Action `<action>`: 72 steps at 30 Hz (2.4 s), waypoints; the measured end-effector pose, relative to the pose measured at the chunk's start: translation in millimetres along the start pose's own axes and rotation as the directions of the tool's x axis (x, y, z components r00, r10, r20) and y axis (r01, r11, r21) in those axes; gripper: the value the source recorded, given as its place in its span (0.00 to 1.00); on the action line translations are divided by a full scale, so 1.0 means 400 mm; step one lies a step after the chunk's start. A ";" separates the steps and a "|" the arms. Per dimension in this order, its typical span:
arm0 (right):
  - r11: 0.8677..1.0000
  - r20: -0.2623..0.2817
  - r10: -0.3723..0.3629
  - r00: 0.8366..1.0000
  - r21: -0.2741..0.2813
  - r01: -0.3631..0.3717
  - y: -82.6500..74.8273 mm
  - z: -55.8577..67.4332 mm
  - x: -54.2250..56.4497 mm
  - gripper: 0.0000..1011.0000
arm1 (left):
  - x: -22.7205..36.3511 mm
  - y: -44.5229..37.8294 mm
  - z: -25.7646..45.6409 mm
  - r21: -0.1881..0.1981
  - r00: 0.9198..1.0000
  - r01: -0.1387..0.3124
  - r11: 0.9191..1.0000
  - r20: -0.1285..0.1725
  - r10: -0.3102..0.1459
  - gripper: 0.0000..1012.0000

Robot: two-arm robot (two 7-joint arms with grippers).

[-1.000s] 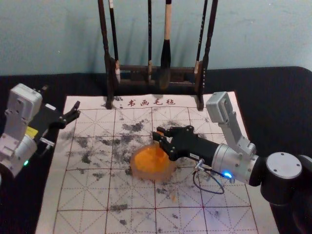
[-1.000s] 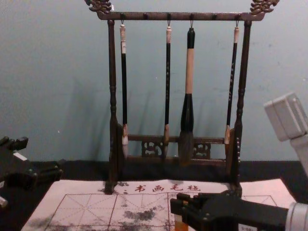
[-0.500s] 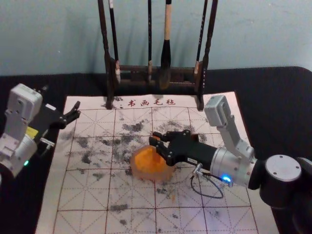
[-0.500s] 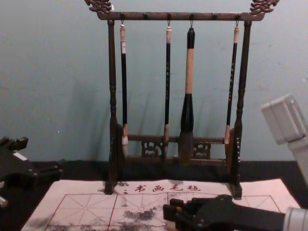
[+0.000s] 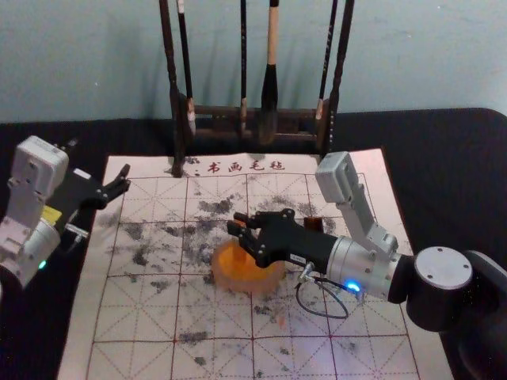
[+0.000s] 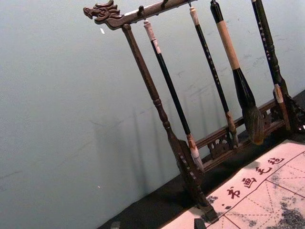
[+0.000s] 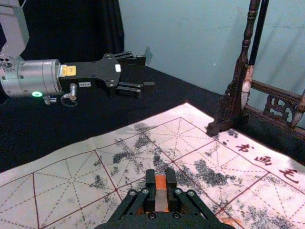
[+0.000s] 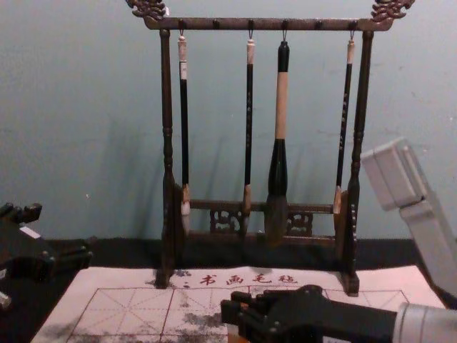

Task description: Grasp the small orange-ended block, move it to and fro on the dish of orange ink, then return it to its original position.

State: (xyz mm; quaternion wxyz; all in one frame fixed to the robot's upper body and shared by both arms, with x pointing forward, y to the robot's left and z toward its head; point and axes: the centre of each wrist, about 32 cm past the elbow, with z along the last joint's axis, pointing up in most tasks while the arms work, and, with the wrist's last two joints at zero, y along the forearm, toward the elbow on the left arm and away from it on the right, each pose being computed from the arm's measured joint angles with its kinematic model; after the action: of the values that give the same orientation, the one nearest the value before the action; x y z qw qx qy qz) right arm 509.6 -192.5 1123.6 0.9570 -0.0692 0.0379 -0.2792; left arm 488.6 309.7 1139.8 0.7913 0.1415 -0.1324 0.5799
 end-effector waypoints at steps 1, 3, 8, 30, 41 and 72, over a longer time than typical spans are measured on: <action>1.000 0.002 -0.001 1.000 0.000 0.001 0.004 0.001 0.002 0.13 | 0.000 0.000 0.000 0.000 1.000 0.000 1.000 0.000 0.000 0.99; 1.000 0.004 -0.005 1.000 -0.001 0.005 0.007 0.000 0.004 0.13 | 0.000 0.000 0.000 0.000 1.000 0.000 1.000 0.000 0.000 0.99; 1.000 0.009 -0.021 1.000 -0.003 0.021 0.010 0.001 0.013 0.13 | 0.000 0.000 0.000 0.000 1.000 0.000 1.000 0.000 0.000 0.99; 0.999 0.009 -0.044 0.999 0.003 0.044 -0.009 0.002 0.013 0.13 | 0.000 0.000 0.000 0.000 1.000 0.000 1.000 0.000 0.000 0.99; 0.991 0.003 -0.109 0.994 0.084 0.108 -0.057 0.057 -0.007 0.13 | 0.000 0.000 0.000 0.000 1.000 0.000 1.000 0.000 0.000 0.99; 0.918 -0.005 -0.388 0.922 0.089 0.387 -0.195 0.036 -0.106 0.13 | 0.000 0.000 0.000 0.000 1.000 0.000 1.000 0.000 0.000 0.99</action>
State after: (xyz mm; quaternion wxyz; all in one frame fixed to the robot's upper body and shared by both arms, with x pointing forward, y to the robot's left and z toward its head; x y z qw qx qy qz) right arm 434.1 -233.3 1151.2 0.8851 -0.0347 0.0048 -0.4640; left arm 488.6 309.7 1139.8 0.7913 0.1415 -0.1324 0.5799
